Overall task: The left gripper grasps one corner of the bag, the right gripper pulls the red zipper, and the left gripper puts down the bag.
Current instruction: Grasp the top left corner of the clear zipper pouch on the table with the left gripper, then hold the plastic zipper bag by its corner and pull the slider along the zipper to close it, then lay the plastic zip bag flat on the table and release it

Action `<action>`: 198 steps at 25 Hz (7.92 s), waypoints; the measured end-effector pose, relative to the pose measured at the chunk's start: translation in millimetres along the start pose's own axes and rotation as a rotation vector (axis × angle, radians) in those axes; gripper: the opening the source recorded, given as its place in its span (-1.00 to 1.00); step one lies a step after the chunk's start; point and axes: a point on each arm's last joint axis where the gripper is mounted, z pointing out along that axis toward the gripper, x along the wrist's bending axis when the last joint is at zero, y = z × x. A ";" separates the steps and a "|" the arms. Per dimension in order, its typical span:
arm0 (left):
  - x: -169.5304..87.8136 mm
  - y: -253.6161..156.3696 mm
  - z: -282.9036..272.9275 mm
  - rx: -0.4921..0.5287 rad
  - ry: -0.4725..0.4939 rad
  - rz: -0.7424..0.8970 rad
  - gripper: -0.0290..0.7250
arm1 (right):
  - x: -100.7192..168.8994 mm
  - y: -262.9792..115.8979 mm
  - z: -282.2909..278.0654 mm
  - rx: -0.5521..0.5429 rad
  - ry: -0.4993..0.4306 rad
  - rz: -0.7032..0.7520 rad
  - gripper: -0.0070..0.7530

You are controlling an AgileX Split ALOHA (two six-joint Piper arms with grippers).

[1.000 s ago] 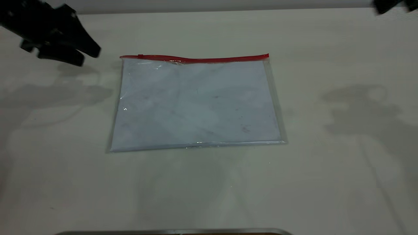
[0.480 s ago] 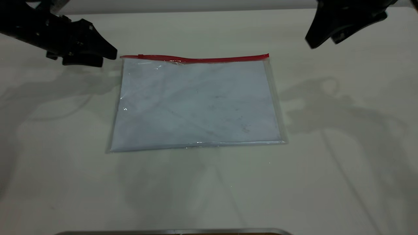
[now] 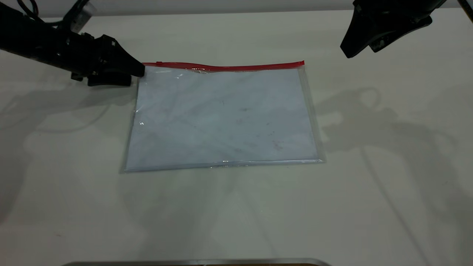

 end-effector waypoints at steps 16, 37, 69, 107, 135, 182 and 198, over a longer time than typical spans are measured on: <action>6.1 -7.7 13.6 -0.059 -0.087 -0.039 0.48 | -1.4 1.5 0.0 -0.016 -0.015 -0.018 0.49; -7.7 9.8 7.3 -0.003 -0.238 0.323 -0.78 | -0.3 19.6 -7.5 -0.090 -0.006 -0.117 0.49; -183.6 56.8 85.6 0.366 -0.414 1.543 -0.78 | 11.9 60.5 81.5 -0.263 0.397 -0.347 0.49; -198.1 59.6 89.2 0.248 -0.459 1.415 -0.78 | 9.4 62.6 85.1 -0.258 0.329 -0.301 -0.75; -187.1 68.6 79.3 0.182 -0.449 1.308 -0.79 | 6.1 51.8 87.0 -0.107 0.308 -0.314 -0.90; -150.1 76.2 57.2 0.267 -0.335 1.197 -0.79 | -15.1 -7.8 73.5 0.636 0.130 -0.160 -0.87; -141.4 85.8 45.1 0.398 -0.148 0.974 0.60 | -23.6 13.0 83.9 0.385 0.018 -0.197 0.48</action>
